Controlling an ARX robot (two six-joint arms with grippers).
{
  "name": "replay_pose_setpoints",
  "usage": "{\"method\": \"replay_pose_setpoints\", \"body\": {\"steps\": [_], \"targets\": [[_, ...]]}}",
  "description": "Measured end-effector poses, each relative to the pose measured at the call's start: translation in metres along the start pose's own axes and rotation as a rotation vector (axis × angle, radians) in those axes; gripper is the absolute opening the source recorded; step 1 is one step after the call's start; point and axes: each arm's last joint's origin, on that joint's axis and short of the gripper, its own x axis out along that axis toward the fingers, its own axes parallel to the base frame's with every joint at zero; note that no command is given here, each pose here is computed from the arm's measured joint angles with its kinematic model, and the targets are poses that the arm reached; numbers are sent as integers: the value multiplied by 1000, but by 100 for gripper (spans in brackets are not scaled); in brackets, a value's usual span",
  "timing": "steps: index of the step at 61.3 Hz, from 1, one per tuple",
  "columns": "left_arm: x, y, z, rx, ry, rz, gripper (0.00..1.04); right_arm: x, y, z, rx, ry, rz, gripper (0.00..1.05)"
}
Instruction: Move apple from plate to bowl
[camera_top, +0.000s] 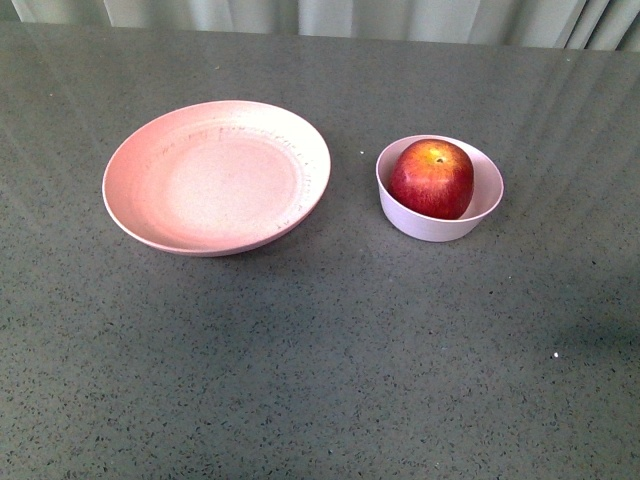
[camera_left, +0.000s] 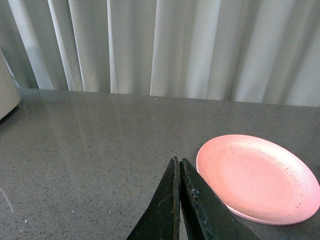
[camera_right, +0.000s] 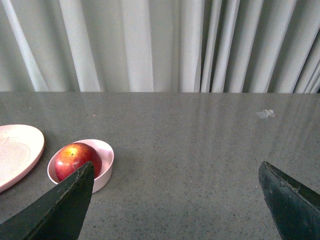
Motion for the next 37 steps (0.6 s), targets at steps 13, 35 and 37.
{"method": "replay_pose_setpoints", "body": {"steps": [13, 35, 37], "targets": [[-11, 0, -3, 0, 15, 0, 2, 0, 0, 0, 0, 0, 0, 96], [-11, 0, -4, 0, 16, 1, 38, 0, 0, 0, 0, 0, 0, 96], [-11, 0, -4, -1, 16, 1, 43, 0, 0, 0, 0, 0, 0, 96]]}}
